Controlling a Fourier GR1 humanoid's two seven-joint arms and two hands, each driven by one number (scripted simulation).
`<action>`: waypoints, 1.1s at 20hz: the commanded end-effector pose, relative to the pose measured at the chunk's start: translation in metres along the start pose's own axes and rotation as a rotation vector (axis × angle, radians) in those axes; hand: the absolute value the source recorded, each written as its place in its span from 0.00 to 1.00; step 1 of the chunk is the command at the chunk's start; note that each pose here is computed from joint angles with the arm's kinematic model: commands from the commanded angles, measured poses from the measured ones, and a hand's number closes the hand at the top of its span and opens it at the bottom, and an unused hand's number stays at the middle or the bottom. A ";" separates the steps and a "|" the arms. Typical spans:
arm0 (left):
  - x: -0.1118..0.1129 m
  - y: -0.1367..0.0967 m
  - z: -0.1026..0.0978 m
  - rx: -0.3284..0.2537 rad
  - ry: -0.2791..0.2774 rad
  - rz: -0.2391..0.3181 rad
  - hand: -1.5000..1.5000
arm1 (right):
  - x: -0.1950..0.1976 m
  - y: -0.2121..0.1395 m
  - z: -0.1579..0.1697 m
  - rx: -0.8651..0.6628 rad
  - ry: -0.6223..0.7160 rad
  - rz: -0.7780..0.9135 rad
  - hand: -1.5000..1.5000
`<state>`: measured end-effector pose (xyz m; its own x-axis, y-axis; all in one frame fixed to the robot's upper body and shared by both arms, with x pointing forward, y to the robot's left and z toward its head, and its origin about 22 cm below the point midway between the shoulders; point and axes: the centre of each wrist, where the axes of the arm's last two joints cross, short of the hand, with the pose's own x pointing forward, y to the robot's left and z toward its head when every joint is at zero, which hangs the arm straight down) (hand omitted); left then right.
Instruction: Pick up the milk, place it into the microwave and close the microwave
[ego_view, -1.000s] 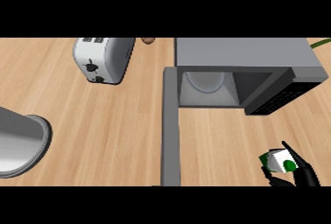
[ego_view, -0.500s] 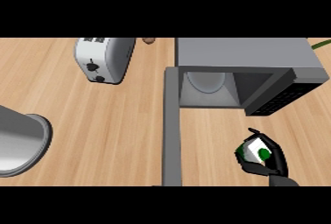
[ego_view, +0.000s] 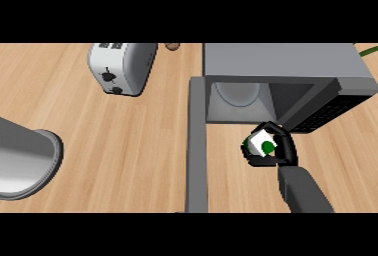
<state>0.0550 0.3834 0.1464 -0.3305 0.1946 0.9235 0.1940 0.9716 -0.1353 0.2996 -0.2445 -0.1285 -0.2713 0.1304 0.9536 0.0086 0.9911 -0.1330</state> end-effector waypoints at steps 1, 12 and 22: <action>0.001 0.016 -0.001 0.005 0.014 0.007 0.00 | 0.017 0.006 -0.040 -0.008 -0.055 0.039 1.00; -0.028 0.016 -0.013 -0.031 0.022 0.001 0.00 | 0.058 -0.018 -0.111 -0.014 0.005 0.107 1.00; -0.020 0.017 -0.031 -0.052 -0.023 0.005 0.00 | 0.092 -0.036 -0.150 -0.068 0.007 0.307 1.00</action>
<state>0.0906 0.3943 0.1383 -0.3334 0.1966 0.9221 0.2419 0.9631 -0.1179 0.3825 -0.2418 -0.0541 -0.1922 0.2642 0.9451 0.1281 0.9616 -0.2427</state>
